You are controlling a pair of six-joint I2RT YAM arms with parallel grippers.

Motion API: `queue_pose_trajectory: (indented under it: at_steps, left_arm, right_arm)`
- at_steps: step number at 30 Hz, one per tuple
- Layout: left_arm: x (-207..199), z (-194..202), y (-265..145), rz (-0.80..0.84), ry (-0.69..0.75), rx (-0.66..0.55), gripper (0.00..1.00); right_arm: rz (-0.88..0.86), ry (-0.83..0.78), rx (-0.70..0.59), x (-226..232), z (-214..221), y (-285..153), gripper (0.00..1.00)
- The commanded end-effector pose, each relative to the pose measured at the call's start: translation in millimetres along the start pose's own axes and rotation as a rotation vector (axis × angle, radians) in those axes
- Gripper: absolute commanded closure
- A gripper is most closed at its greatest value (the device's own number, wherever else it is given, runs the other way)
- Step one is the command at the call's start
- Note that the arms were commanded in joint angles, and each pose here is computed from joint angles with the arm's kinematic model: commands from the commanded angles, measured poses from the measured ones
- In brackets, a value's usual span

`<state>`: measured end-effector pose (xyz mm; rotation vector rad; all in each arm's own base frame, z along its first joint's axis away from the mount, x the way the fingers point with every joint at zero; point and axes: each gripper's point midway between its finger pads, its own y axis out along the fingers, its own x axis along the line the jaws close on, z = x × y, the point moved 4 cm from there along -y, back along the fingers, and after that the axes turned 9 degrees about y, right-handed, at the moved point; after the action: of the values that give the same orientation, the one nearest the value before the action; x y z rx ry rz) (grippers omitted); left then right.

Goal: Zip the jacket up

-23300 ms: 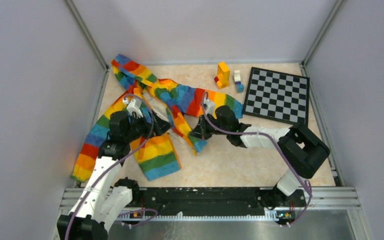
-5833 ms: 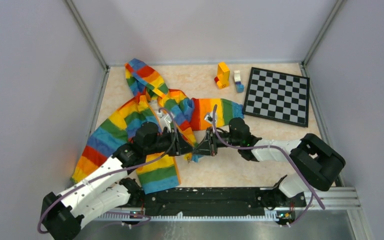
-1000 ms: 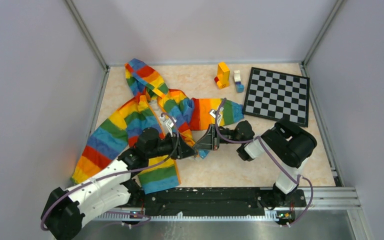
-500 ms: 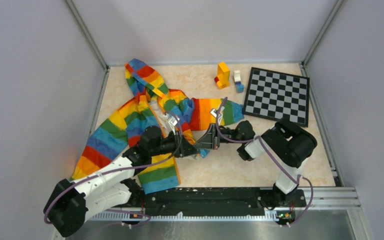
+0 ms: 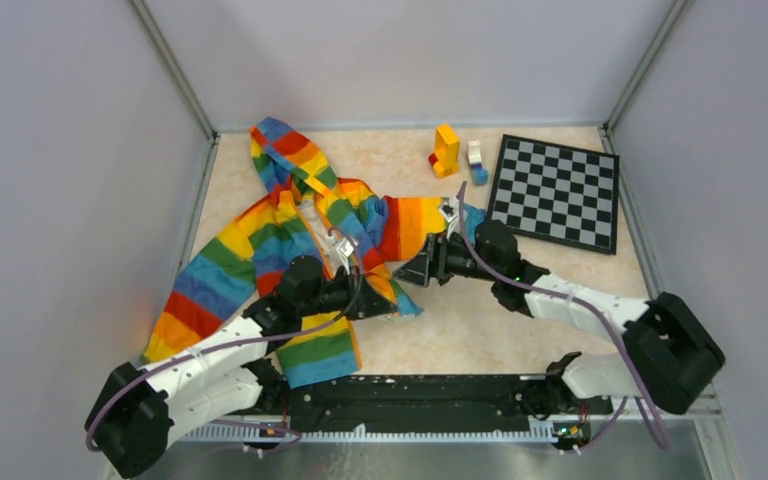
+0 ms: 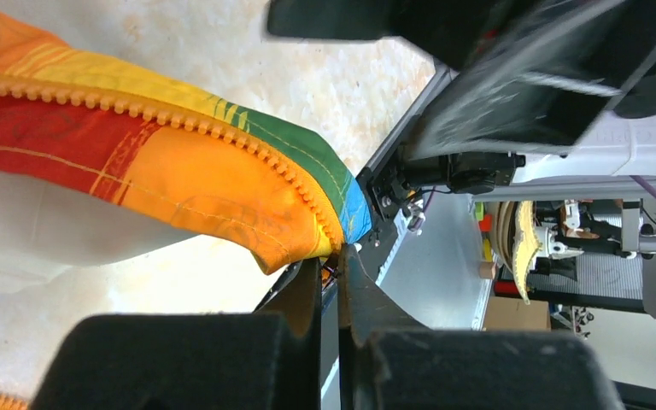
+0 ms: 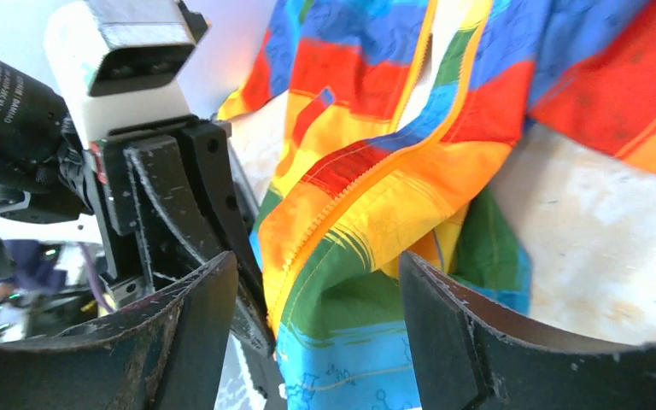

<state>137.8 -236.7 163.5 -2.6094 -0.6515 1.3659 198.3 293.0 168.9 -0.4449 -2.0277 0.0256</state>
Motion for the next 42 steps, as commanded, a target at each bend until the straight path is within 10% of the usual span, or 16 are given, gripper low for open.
queue_pose_trajectory:
  at_steps: [1, 22, 30, 42]
  left_arm:
    - [-4.8, 2.8, -4.0, 0.024, -0.001, 0.002, 1.0]
    - [-9.3, -5.6, -18.9, 0.032, 0.109, -0.123, 1.0]
    - [-13.8, -25.5, -20.4, -0.021, -0.223, -0.244, 1.0]
    - [-31.5, -36.6, -16.3, 0.128, -0.287, -0.284, 1.0]
  right_arm:
    - [0.247, -0.1, 0.013, -9.3, 1.2, -27.2, 0.3]
    - [0.345, 0.333, -0.147, 34.3, 22.7, -17.9, 0.37]
    - [0.05, 0.413, -0.164, 51.4, 41.6, -44.6, 0.29]
    - [-0.266, 0.779, -0.273, 94.6, 35.3, -37.5, 0.17]
